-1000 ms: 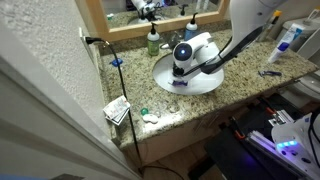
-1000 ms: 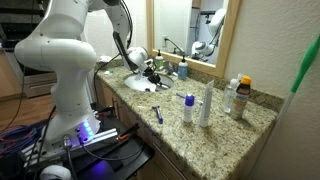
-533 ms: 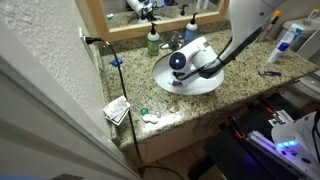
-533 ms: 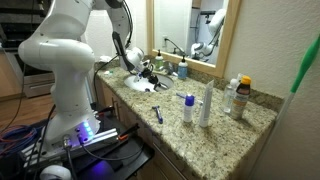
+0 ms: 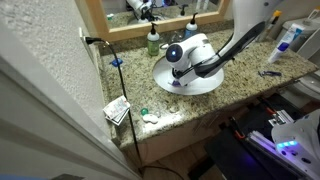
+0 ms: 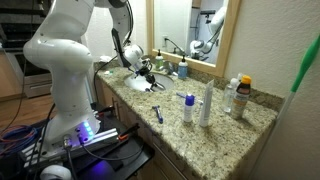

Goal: Remove the silver cup out of the sink

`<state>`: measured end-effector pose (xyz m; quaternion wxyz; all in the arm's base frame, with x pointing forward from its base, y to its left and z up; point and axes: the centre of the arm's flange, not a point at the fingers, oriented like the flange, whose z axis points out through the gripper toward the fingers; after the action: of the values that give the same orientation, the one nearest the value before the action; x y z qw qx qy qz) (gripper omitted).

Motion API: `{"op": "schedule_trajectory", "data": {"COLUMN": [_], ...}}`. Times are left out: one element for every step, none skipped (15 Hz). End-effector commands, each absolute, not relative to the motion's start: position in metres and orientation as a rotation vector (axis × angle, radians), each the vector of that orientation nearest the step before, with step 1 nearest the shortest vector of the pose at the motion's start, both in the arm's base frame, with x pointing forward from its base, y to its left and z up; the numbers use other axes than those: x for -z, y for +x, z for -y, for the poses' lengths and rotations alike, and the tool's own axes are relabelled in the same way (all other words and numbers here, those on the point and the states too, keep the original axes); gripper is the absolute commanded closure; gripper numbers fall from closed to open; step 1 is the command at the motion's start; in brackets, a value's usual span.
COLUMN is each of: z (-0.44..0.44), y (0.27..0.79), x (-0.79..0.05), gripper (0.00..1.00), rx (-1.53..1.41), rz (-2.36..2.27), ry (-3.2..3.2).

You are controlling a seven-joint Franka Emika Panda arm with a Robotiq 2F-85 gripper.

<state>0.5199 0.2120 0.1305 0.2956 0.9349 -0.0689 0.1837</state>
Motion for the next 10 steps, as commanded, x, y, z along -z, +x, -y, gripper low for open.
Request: {"op": "schedule_trajectory", "data": {"z": [-0.170, -0.164, -0.153, -0.143, -0.130, -0.118, -0.107, -0.095, -0.085, -0.075], "y": [0.496, 0.491, 0.486, 0.479, 0.473, 0.466, 0.457, 0.448, 0.439, 0.431], "x": [-0.196, -0.208, -0.220, -0.235, -0.247, -0.260, -0.271, -0.280, -0.288, -0.295], "gripper": [0.98, 0.98, 0.98, 0.98, 0.98, 0.98, 0.98, 0.98, 0.98, 0.98], "rx": [-0.338, -0.307, -0.274, -0.242, -0.206, -0.168, -0.143, -0.130, -0.137, -0.160], "rz": [0.163, 0.151, 0.145, 0.151, 0.155, 0.163, 0.176, 0.190, 0.229, 0.273], "ry": [2.638, 2.688, 2.738, 2.788, 2.839, 2.887, 2.939, 2.993, 3.048, 3.098]}}
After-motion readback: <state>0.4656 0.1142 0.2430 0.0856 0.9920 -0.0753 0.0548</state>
